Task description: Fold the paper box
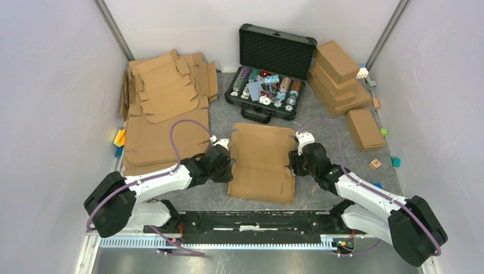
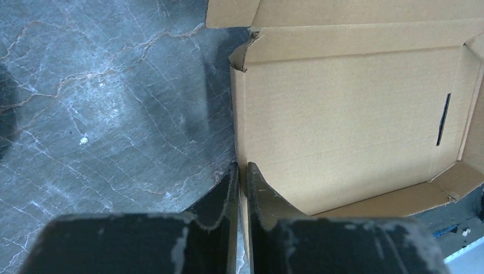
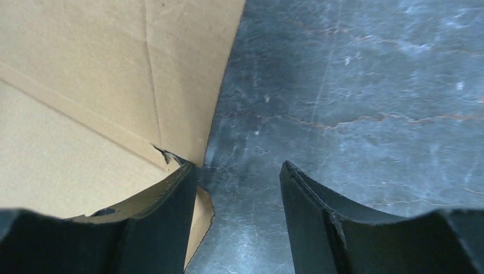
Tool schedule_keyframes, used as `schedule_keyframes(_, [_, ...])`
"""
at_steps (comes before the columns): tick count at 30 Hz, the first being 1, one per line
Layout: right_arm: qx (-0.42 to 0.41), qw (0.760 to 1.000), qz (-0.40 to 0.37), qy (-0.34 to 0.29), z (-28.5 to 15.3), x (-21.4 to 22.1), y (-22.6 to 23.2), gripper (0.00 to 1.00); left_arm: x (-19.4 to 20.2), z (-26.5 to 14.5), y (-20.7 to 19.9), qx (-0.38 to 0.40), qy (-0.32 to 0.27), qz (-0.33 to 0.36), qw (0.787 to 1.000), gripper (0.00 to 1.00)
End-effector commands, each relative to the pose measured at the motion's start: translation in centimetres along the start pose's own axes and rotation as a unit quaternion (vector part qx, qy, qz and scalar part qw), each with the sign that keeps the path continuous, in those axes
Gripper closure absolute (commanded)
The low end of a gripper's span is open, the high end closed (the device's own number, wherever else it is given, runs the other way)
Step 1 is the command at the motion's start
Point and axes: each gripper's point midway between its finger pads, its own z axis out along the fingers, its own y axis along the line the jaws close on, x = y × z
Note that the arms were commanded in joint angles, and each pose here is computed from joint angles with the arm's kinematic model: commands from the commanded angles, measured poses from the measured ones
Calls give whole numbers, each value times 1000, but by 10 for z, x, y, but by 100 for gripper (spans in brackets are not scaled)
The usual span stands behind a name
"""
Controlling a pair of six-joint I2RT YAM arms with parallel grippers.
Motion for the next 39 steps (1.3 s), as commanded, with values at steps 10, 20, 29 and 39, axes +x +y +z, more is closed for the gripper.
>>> schedule_keyframes(10, [-129, 992, -4, 8, -6, 3, 46, 37, -36, -2, 6, -39, -68, 21, 997, 98])
schedule_keyframes(20, [-38, 998, 5, -42, 1, -29, 18, 38, -78, 5, 0, -55, -131, 54, 988, 97])
schedule_keyframes(29, [-34, 999, 17, -13, 1, -9, 15, 23, -77, 25, 2, -42, -102, 62, 992, 98])
schedule_keyframes(39, [-55, 997, 52, 15, -6, 7, 24, 32, -69, 25, -3, -22, -75, 71, 994, 96])
